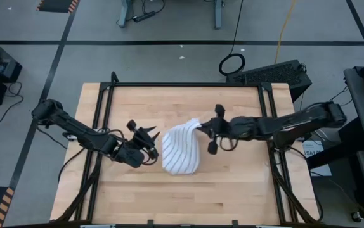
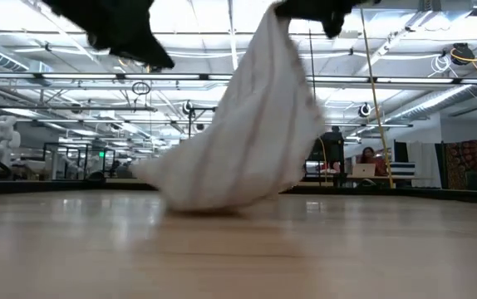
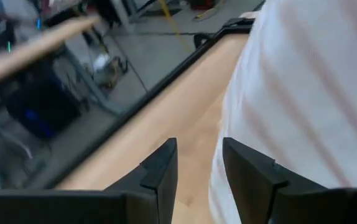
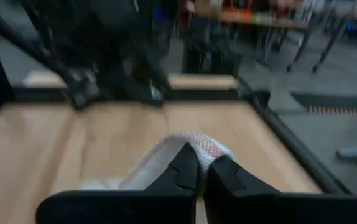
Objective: Roll towel into tight, uniform cylinder
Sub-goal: Fold the white brown kitchen towel
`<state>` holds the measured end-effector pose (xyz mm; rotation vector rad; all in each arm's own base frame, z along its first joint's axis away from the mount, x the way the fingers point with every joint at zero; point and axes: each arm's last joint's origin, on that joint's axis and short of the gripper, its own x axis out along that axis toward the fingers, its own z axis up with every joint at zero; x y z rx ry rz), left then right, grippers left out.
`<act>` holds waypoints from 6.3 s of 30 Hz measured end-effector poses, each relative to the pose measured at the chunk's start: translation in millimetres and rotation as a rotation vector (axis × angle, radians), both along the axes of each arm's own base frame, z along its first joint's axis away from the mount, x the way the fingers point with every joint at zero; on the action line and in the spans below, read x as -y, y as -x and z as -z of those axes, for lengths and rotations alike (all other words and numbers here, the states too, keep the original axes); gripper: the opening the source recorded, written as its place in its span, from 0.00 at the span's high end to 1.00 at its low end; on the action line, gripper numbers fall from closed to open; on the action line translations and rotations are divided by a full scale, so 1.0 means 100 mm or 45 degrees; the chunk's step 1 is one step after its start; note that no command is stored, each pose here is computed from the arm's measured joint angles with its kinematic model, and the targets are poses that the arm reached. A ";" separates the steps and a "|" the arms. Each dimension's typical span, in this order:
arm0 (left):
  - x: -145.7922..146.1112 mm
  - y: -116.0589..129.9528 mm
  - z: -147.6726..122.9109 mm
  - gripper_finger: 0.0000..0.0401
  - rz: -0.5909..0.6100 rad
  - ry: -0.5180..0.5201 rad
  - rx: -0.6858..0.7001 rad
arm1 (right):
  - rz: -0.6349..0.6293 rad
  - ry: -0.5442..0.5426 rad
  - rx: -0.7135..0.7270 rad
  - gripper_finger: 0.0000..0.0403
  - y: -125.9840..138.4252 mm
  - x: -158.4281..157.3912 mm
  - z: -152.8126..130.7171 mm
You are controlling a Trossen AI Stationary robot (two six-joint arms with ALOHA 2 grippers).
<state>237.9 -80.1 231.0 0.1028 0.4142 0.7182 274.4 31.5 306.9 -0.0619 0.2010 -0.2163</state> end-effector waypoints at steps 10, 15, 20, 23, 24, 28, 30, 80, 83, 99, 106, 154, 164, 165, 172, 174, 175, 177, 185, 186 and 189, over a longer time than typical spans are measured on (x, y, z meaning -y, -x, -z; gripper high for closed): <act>-0.05 -0.01 0.13 0.66 0.024 0.207 0.077 | 0.028 0.017 0.456 1.00 0.35 0.06 -0.58; 0.03 -0.18 0.07 0.66 0.186 0.164 0.153 | 0.193 0.010 0.505 1.00 0.36 0.10 -0.61; 0.14 -0.42 0.04 0.66 0.315 0.037 0.307 | 0.261 0.019 0.359 1.00 0.23 0.09 -0.43; 0.20 -0.57 0.05 0.66 0.420 -0.034 0.429 | 0.248 -0.026 0.310 1.00 0.14 0.08 -0.33; 0.22 -0.63 0.06 0.66 0.463 -0.055 0.465 | 0.230 -0.037 0.299 0.99 0.11 0.07 -0.30; 0.24 -0.88 0.17 0.66 0.613 -0.131 0.543 | 0.199 -0.094 0.279 0.98 0.00 0.05 -0.20; 0.24 -1.02 0.25 0.66 0.696 -0.172 0.518 | 0.199 -0.101 0.265 0.99 -0.03 0.04 -0.16; 0.13 -1.29 0.70 0.62 0.610 -0.268 0.192 | 0.276 -0.178 0.186 0.99 0.04 -0.04 -0.10; 0.13 -1.39 0.77 0.51 0.582 -0.247 0.230 | 0.280 -0.177 0.185 0.99 0.04 -0.03 -0.10; -0.02 -1.85 0.82 0.28 0.233 -0.230 0.286 | 0.286 -0.164 0.185 0.99 0.03 -0.02 -0.10; 0.04 -1.82 0.80 0.79 0.220 -0.302 0.216 | 0.284 -0.152 0.172 0.99 0.03 -0.02 -0.09; -0.11 -1.85 0.83 0.99 0.255 -0.153 0.252 | 0.276 -0.128 0.103 0.99 0.01 -0.03 -0.02; 0.06 -1.72 0.69 1.00 0.272 -0.187 0.081 | 0.285 -0.136 0.042 0.99 0.02 -0.02 0.03; 0.06 -1.72 0.69 1.00 0.270 -0.188 0.076 | 0.286 -0.143 0.043 0.99 0.02 -0.02 0.03; 0.09 -1.65 0.59 1.00 0.296 -0.198 0.014 | 0.261 -0.179 0.041 0.99 0.03 -0.06 0.04; 0.10 -1.63 0.53 1.00 0.312 -0.194 0.008 | 0.227 -0.187 0.019 0.99 0.03 -0.07 0.05; 0.12 -1.61 0.50 1.00 0.318 -0.196 -0.003 | 0.214 -0.187 0.008 0.99 0.03 -0.07 0.06; 0.14 -1.57 0.42 1.00 0.333 -0.194 -0.004 | 0.214 -0.184 -0.001 0.99 0.03 -0.08 0.07; 0.18 -1.49 0.27 1.00 0.408 -0.124 -0.002 | 0.220 -0.176 -0.012 0.99 0.04 -0.07 0.07; 0.16 -1.50 0.28 0.99 0.389 -0.091 0.010 | 0.225 -0.175 -0.010 0.99 0.03 -0.07 0.07; 0.09 -1.52 0.40 0.94 0.331 0.012 0.011 | 0.230 -0.181 0.016 0.99 0.03 -0.06 0.05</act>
